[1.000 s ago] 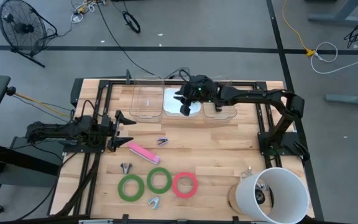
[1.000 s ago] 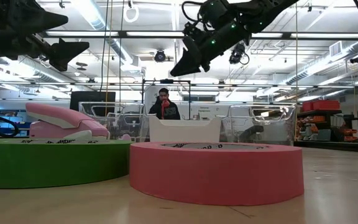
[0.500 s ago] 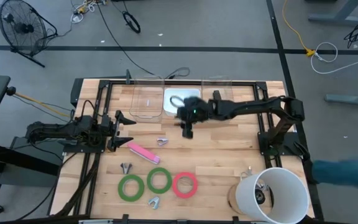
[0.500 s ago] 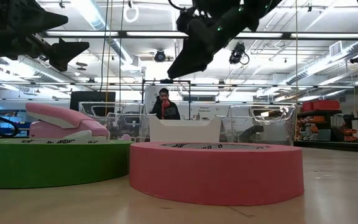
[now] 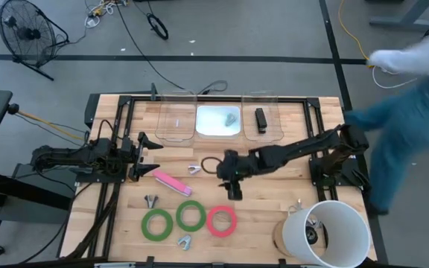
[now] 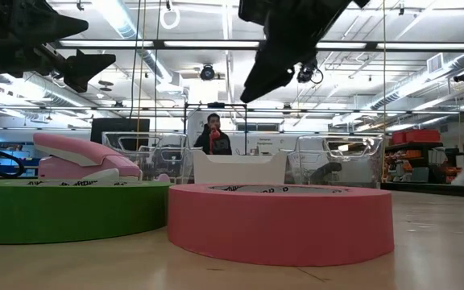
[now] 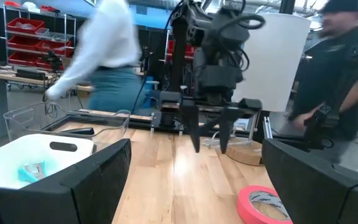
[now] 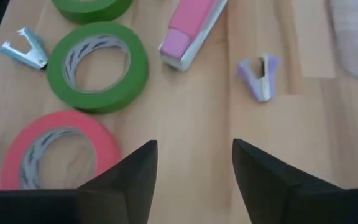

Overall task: Pick and place Stapler, Stapler remover, tape
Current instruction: Put the pink tape into the left transparent bin

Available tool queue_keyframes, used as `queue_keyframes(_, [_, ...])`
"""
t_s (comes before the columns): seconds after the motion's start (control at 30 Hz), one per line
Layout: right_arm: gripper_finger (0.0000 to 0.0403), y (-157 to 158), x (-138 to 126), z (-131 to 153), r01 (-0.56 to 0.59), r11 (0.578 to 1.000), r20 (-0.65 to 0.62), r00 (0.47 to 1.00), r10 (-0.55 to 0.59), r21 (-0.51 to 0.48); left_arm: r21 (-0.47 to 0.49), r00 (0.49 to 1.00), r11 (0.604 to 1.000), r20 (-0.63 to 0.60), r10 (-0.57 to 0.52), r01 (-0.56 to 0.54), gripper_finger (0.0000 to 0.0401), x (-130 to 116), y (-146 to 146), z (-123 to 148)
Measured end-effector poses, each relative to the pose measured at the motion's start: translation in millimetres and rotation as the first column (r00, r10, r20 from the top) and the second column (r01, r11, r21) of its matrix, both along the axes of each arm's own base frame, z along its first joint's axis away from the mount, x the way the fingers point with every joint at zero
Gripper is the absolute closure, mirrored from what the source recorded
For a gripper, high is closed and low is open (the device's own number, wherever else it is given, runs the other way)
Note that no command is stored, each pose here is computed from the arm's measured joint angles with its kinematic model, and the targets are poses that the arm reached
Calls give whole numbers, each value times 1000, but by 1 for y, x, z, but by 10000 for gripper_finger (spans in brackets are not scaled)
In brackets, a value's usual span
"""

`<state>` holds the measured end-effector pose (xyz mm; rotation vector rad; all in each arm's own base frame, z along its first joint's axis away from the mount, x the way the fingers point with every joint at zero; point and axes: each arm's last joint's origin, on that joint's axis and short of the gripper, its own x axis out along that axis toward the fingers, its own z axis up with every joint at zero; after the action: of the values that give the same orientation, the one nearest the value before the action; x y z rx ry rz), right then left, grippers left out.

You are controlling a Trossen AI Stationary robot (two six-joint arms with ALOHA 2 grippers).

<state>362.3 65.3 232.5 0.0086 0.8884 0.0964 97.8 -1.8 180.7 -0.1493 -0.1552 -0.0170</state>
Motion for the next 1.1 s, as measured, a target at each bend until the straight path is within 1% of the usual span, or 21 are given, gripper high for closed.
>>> queue_keyframes(0.17, [172, 18, -11, -17, 30, 1000, -55, 998, -30, 0, 0, 1000, 1000, 0, 0, 0, 34, 0, 0, 0])
queue_keyframes(0.37, [153, 33, -20, -33, 75, 995, -59, 996, -71, 68, 0, 1000, 1000, 0, 0, 0, 34, 0, 0, 0])
queue_keyframes(0.5, [151, 44, -25, -42, 59, 994, -35, 998, -56, 93, 0, 1000, 1000, 0, 0, 0, 34, 0, 0, 0])
queue_keyframes(0.6, [151, 51, -26, -43, 65, 989, -7, 998, -65, 130, 0, 1000, 1000, 0, -1, 1, 34, 0, 0, 0])
queue_keyframes(0.7, [151, 60, -25, -46, 50, 989, 1, 999, -50, 140, 0, 1000, 1000, 1, 0, 0, 34, 0, 0, 0])
queue_keyframes(0.8, [151, 68, -24, -56, 22, 989, -11, 1000, -20, 143, -1, 1000, 1000, 1, 2, -2, 34, 0, 0, 0])
queue_keyframes(0.9, [151, 71, -23, -66, 35, 989, -44, 999, -29, 143, -1, 1000, 1000, -2, 3, -3, 34, 0, 0, 0])
queue_keyframes(1.0, [151, 70, -23, -69, 42, 990, -46, 998, -36, 135, -1, 1000, 1000, -3, 3, -3, 34, 0, 0, 0])
queue_keyframes(1.1, [151, 70, -23, -69, 58, 987, -56, 997, -50, 148, -1, 1000, 1000, -3, 3, -3, 34, 0, 0, 0])
